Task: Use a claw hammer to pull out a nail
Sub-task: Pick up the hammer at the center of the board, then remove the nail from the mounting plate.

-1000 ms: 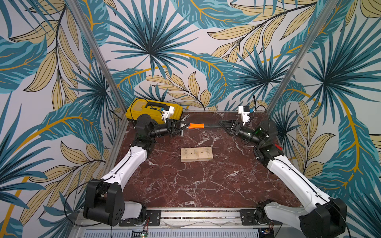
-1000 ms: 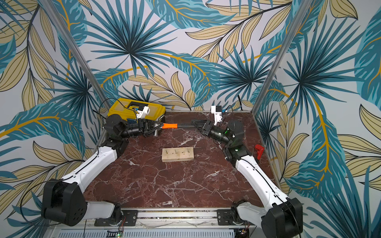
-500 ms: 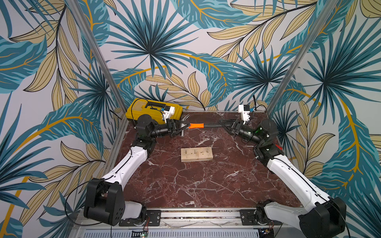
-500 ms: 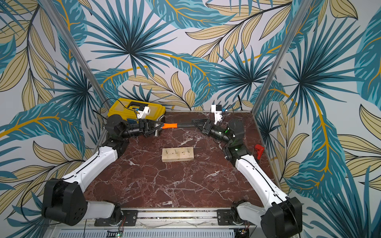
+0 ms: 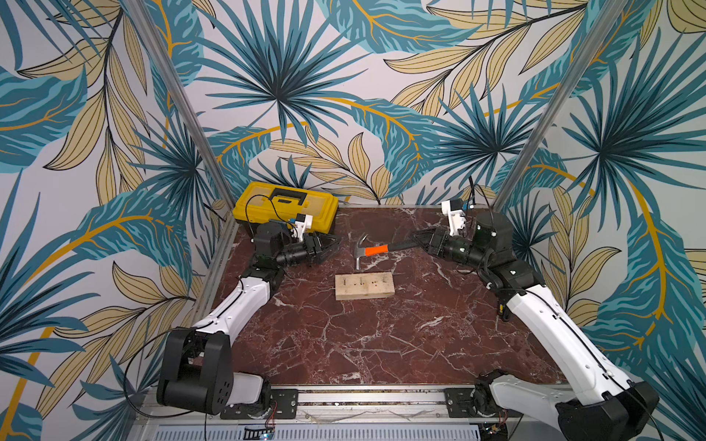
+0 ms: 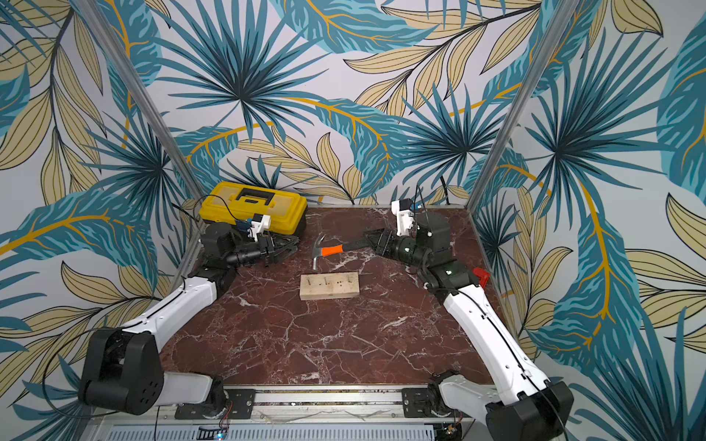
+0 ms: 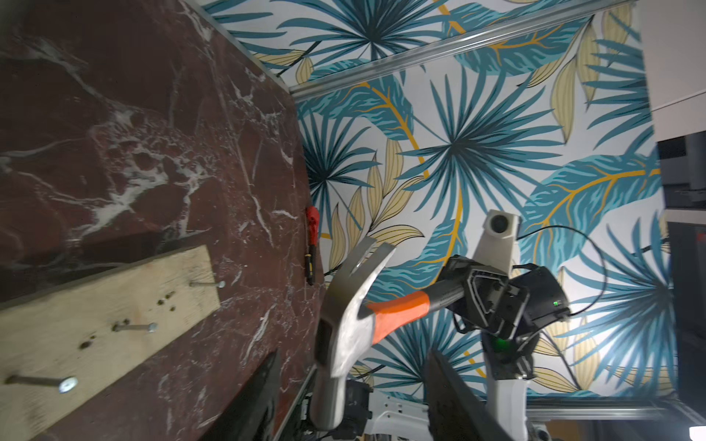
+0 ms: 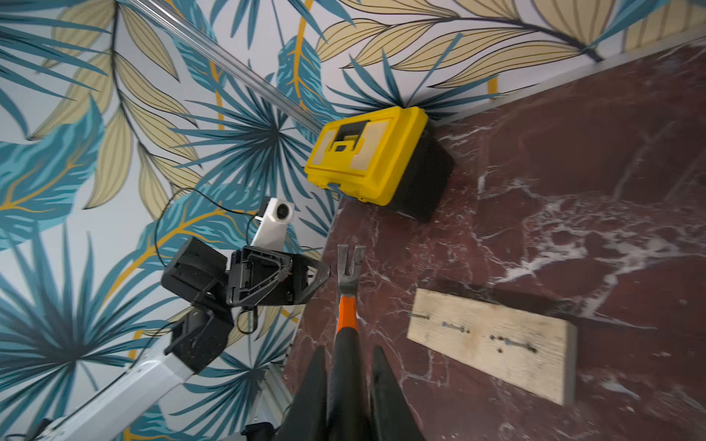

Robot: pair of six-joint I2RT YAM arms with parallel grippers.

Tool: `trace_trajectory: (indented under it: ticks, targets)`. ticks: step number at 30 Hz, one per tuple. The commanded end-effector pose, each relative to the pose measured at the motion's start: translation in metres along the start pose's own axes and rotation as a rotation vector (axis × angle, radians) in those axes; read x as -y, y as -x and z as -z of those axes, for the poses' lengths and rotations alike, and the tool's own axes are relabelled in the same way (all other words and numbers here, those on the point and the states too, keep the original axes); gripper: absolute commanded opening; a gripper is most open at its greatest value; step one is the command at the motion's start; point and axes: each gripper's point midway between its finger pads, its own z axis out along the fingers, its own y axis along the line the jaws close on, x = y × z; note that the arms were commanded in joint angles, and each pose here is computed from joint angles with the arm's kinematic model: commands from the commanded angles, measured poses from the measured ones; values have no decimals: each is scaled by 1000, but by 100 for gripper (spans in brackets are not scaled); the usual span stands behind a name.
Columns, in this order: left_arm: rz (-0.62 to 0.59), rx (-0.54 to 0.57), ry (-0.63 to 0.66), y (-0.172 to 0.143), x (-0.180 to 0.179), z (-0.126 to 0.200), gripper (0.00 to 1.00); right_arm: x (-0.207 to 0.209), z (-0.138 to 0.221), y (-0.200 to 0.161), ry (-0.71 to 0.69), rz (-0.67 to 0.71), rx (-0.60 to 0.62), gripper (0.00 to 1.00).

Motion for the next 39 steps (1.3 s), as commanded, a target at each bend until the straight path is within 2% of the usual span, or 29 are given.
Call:
trace_trajectory:
  ticks: [1,6,10,14,18,21,25,28,35,39]
  targets:
    - [-76,33,185,-5,-28,10,61,14,25,-2,-162,106,-16,0]
    - [-198,0,434,-19,-53,12,62,32,40,-5,-331,145,-86,0]
    - [-305,-43,557,-28,-60,4,62,37,51,-6,-450,218,-155,0]
    - [-379,-60,569,-29,-56,-6,64,33,53,-9,-496,271,-206,0]
    - [-438,-114,526,-30,-49,-17,60,33,50,-16,-539,310,-259,0]
    - [-494,-154,552,-28,-54,-25,57,31,46,-20,-546,323,-288,0]
    - [-595,-214,604,-28,-58,-40,58,28,41,-25,-533,319,-310,0]
    - [-642,-271,592,-31,-62,-55,60,26,36,-28,-526,315,-324,0]
    - [-755,-356,660,-34,-85,-82,61,25,23,-33,-502,311,-333,0]
    - [-781,-411,708,-41,-102,-95,55,28,18,-35,-507,310,-340,0]
